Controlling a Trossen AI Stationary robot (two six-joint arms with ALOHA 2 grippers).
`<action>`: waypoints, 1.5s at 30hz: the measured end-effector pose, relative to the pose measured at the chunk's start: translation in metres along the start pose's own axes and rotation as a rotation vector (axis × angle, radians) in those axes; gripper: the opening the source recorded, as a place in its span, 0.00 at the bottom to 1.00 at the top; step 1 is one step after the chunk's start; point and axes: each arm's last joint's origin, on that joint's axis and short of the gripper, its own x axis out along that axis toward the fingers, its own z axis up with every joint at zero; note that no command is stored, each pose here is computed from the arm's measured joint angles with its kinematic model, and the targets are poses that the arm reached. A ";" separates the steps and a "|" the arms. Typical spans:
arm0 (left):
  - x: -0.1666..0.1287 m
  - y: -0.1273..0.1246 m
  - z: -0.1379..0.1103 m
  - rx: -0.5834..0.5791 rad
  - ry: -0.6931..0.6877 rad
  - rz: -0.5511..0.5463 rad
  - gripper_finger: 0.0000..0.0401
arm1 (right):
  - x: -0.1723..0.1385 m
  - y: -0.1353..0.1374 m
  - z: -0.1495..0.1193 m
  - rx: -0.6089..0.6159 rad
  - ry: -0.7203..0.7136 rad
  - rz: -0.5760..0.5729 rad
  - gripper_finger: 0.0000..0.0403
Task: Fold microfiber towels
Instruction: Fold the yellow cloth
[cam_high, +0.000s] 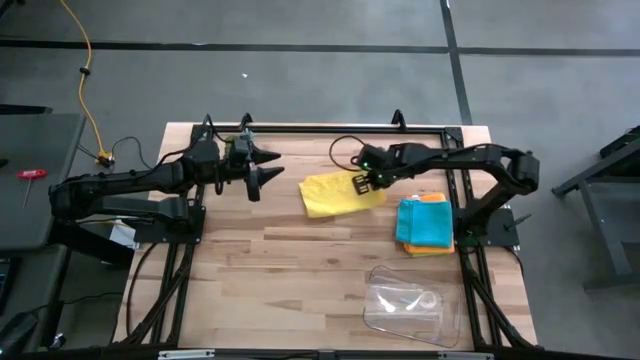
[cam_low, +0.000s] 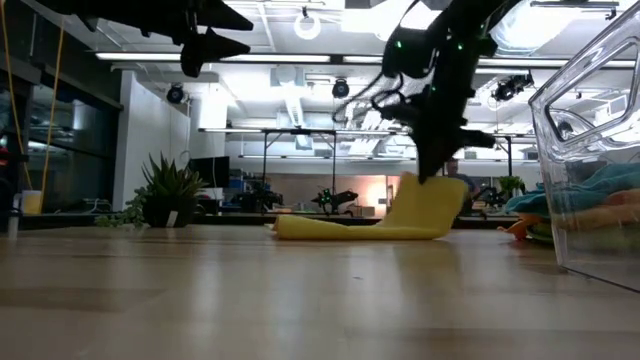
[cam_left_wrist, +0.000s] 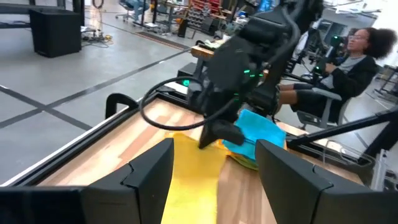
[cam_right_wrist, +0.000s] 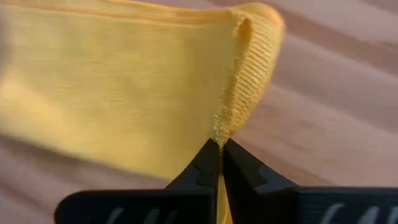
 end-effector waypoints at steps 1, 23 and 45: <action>0.000 0.000 0.000 0.000 0.000 0.000 0.54 | -0.001 0.005 -0.001 0.006 -0.011 0.037 0.00; 0.000 0.002 -0.007 -0.033 0.075 0.018 0.54 | 0.015 0.075 -0.011 0.262 -0.147 0.438 0.00; -0.002 0.003 -0.018 -0.034 0.181 0.040 0.54 | 0.055 0.096 -0.012 0.411 -0.153 0.528 0.00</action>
